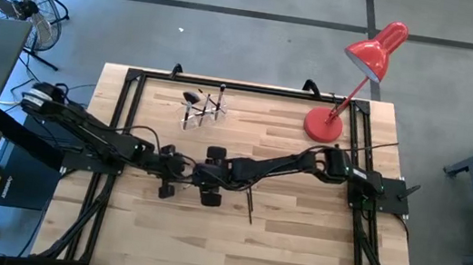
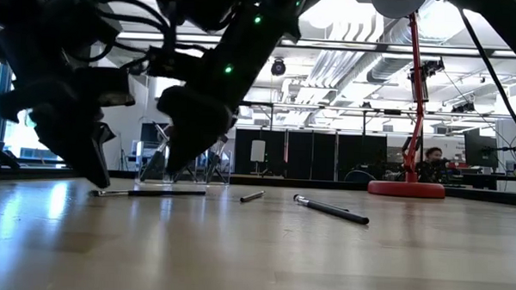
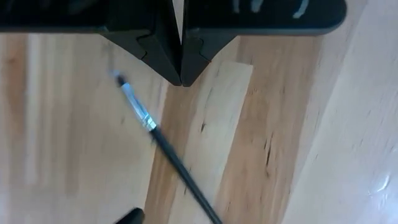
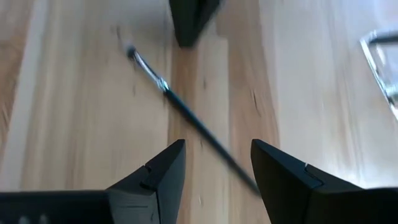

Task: Put items in baskets/containers
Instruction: Put the eyeshadow brush into the transparent organizer

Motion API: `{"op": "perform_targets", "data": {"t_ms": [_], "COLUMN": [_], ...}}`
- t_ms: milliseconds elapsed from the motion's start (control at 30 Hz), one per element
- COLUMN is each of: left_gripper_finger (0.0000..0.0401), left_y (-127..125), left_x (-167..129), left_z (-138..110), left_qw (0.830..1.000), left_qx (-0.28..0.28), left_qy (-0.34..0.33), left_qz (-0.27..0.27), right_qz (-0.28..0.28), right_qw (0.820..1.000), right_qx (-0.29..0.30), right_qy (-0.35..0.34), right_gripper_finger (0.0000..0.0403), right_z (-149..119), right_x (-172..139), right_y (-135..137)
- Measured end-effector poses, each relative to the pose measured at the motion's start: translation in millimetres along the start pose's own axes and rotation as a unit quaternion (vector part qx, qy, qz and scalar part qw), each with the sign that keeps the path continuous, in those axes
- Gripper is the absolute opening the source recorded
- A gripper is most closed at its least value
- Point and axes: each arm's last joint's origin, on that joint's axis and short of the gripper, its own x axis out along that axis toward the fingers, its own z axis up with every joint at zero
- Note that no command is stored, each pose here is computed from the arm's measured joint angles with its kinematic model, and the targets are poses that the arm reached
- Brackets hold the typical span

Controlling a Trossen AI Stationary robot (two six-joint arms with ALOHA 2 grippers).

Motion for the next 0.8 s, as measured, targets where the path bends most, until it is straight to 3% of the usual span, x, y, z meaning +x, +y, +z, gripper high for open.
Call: {"op": "perform_targets", "data": {"t_ms": [200,400,533,667,800], "left_gripper_finger": [0.0000,0.0000,0.0000,0.0000,0.0000], "left_y": [-1.2,-1.6,-4.5,-18.3,-31.7], "left_x": [-10.3,-15.5,-19.4,-33.3,-49.4], "left_z": [5.7,8.5,13.1,26.9,39.8], "left_qw": [0.997,0.990,0.985,0.984,0.982], "left_qx": [-0.068,-0.129,-0.169,-0.177,-0.187], "left_qy": [-0.028,-0.041,-0.025,-0.018,-0.027], "left_qz": [-0.021,-0.031,-0.022,0.005,0.031], "right_qz": [0.005,0.032,0.050,0.071,0.069], "right_qw": [0.997,0.995,0.994,0.995,0.990], "right_qx": [0.061,0.038,0.028,0.060,0.109], "right_qy": [0.052,0.090,0.092,0.044,-0.059], "right_gripper_finger": [0.0177,0.0167,0.0145,0.0123,0.0108], "right_z": [-2.6,-6.7,-35.6,-78.8,-111.7], "right_x": [-30.2,-55.6,-63.0,-82.9,-107.6], "right_y": [-11.2,-17.9,-17.4,-22.7,-33.7]}}
